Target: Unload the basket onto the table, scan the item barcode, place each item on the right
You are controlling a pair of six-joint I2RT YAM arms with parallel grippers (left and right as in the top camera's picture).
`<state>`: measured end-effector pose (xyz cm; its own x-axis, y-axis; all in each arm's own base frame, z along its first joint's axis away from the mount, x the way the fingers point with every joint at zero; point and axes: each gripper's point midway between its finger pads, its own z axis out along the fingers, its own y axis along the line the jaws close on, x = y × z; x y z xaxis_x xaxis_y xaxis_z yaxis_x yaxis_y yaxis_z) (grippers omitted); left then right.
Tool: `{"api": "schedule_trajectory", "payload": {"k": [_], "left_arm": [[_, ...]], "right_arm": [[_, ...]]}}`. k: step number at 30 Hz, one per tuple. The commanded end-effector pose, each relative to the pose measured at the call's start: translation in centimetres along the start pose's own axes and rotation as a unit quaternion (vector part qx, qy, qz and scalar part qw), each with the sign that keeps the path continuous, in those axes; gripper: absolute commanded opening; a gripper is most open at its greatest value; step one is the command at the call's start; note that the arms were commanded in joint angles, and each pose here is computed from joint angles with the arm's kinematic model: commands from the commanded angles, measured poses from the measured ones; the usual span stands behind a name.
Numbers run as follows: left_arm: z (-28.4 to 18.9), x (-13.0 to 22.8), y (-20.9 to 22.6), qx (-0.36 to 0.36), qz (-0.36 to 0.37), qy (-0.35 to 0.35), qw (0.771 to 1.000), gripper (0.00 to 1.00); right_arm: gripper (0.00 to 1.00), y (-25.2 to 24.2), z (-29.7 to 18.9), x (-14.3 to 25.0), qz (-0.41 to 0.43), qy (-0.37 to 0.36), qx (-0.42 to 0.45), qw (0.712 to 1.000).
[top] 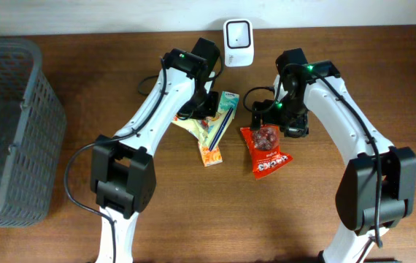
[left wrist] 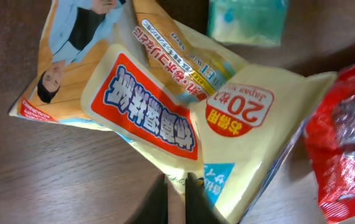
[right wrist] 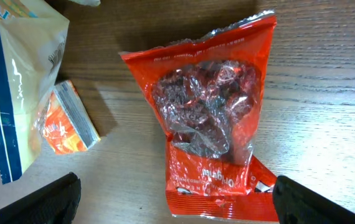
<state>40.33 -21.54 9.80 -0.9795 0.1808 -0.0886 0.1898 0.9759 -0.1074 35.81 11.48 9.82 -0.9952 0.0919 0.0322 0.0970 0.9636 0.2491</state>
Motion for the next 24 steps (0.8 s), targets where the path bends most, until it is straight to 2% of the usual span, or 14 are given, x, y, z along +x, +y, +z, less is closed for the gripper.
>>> {"api": "schedule_trajectory", "payload": {"k": [1, 3, 5, 6, 8, 12, 13, 14, 16, 18, 20, 24], "left_arm": [[5.4, -0.4, 0.5, -0.009, -0.027, 0.031, 0.999, 0.00], [8.5, 0.0, 3.0, -0.068, -0.029, 0.053, 0.996, 0.00], [8.6, 0.7, 6.0, -0.120, -0.039, 0.072, 0.989, 0.00], [7.6, 1.0, 7.9, -0.147, -0.048, 0.081, 0.985, 0.00], [5.3, 1.2, 9.3, -0.151, -0.085, 0.093, 0.980, 0.00], [-1.2, -0.4, 7.5, -0.130, -0.091, 0.060, 0.985, 0.00], [-2.2, -1.4, 7.4, -0.126, -0.094, 0.037, 0.987, 0.18], [-2.0, -2.3, 8.1, -0.134, -0.097, 0.020, 0.986, 0.99], [-1.4, -2.7, 8.4, -0.134, -0.101, 0.017, 0.986, 0.99], [-0.6, -2.9, 8.7, -0.136, -0.116, 0.019, 0.984, 0.99], [1.2, -2.7, 8.9, -0.142, -0.115, 0.036, 0.982, 0.99], [3.5, -2.0, 9.1, -0.147, -0.114, 0.067, 0.980, 0.99]], "right_arm": [[0.98, 0.1, -1.0, -0.8, -0.007, -0.025, 0.003, 1.000], [0.99, 0.0, -1.0, -0.7, -0.009, -0.023, 0.004, 1.000], [0.98, -0.1, -1.0, -0.8, -0.017, -0.025, 0.007, 1.000], [0.98, -0.1, -1.0, -0.7, -0.017, -0.024, 0.007, 1.000], [0.98, 0.0, -1.0, -1.0, -0.017, -0.029, 0.006, 0.999], [0.98, -0.1, -0.1, -1.4, -0.017, -0.025, 0.007, 1.000], [0.98, -0.1, 0.4, -1.8, -0.018, -0.028, 0.006, 0.999], [0.98, 0.4, 0.9, -2.8, -0.022, -0.041, -0.007, 0.999], [0.98, 2.2, 1.6, -4.1, -0.032, -0.053, -0.056, 0.997], [0.99, 2.8, 2.6, -6.2, 0.008, -0.080, -0.073, 0.994], [0.99, 3.2, 3.9, -7.6, 0.013, -0.093, -0.081, 0.992], [0.98, 1.4, 4.7, -5.1, 0.017, -0.057, -0.001, 0.998]]}}
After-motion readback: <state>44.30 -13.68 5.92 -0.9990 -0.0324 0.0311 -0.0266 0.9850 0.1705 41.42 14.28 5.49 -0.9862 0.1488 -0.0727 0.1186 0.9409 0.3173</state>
